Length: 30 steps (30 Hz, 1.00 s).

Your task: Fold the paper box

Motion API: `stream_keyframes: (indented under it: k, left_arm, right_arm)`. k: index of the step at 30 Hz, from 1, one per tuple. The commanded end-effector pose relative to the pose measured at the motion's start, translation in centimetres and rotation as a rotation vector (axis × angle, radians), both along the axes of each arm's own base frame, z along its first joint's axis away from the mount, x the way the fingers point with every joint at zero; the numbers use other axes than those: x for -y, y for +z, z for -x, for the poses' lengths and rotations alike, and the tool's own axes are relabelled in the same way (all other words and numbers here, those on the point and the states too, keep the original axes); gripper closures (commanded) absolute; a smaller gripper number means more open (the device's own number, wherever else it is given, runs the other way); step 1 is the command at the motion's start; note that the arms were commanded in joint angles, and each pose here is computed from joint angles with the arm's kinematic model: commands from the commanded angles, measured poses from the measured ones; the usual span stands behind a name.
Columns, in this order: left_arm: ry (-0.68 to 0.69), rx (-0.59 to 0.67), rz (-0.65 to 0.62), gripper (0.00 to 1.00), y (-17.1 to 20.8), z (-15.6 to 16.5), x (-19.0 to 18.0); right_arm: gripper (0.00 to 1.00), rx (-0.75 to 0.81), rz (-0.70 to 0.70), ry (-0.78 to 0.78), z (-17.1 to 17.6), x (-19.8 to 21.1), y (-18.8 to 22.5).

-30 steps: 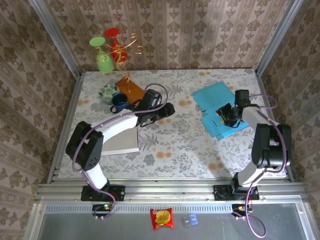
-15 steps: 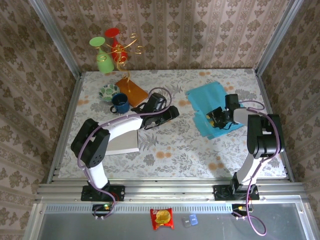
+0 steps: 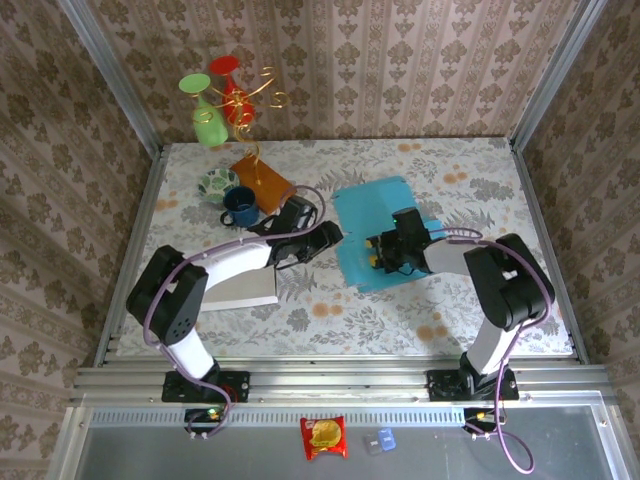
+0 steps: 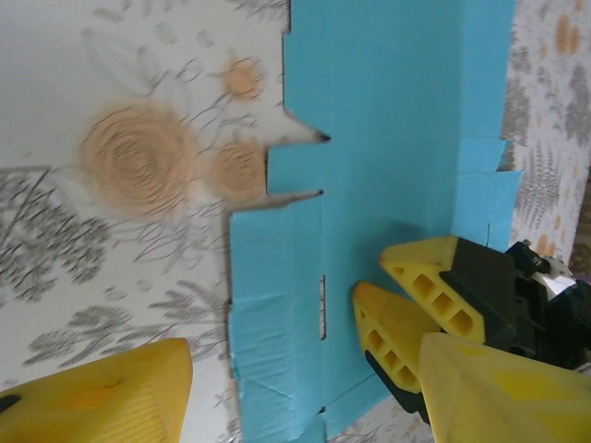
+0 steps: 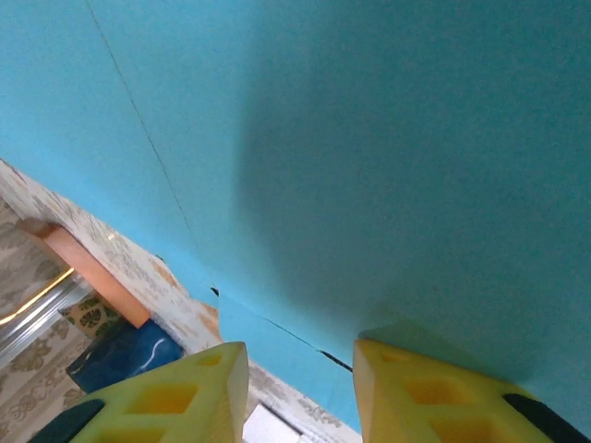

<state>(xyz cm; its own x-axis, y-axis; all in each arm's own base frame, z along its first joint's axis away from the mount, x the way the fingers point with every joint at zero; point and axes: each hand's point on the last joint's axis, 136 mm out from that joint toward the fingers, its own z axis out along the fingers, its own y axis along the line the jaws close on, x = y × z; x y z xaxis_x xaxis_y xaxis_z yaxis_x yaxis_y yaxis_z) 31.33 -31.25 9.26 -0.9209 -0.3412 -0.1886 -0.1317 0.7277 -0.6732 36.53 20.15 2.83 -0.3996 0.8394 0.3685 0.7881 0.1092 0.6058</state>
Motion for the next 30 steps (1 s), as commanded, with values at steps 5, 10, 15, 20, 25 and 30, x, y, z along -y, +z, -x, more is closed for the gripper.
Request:
stream_keyframes:
  k: [5,10,15,20,25,30]
  left_arm:
    - [0.095,-0.066,0.058,0.33,1.2,1.4,-1.6]
    - [0.189,-0.174,0.073,0.33,0.8,3.4,-2.5]
    - [0.262,-0.225,0.132,0.34,1.2,4.5,-1.4]
    - [0.349,-0.278,0.196,0.33,0.6,5.5,0.1]
    - [0.419,-0.290,0.192,0.33,-0.6,6.3,0.1]
    - [0.448,-0.282,0.186,0.33,-1.4,6.4,-0.1]
  right_arm:
    - [0.62,0.034,-0.182,-0.110,-3.9,-4.1,3.3]
    - [0.60,0.154,-0.069,-0.036,-4.4,-0.8,7.7]
    - [0.60,0.213,0.102,0.065,-3.6,5.6,8.6]
    - [0.61,0.224,0.168,0.097,-4.0,11.9,7.4]
    - [0.61,0.169,0.189,0.146,-4.9,14.7,4.9]
    - [0.63,0.064,0.167,0.187,-3.7,14.2,1.1]
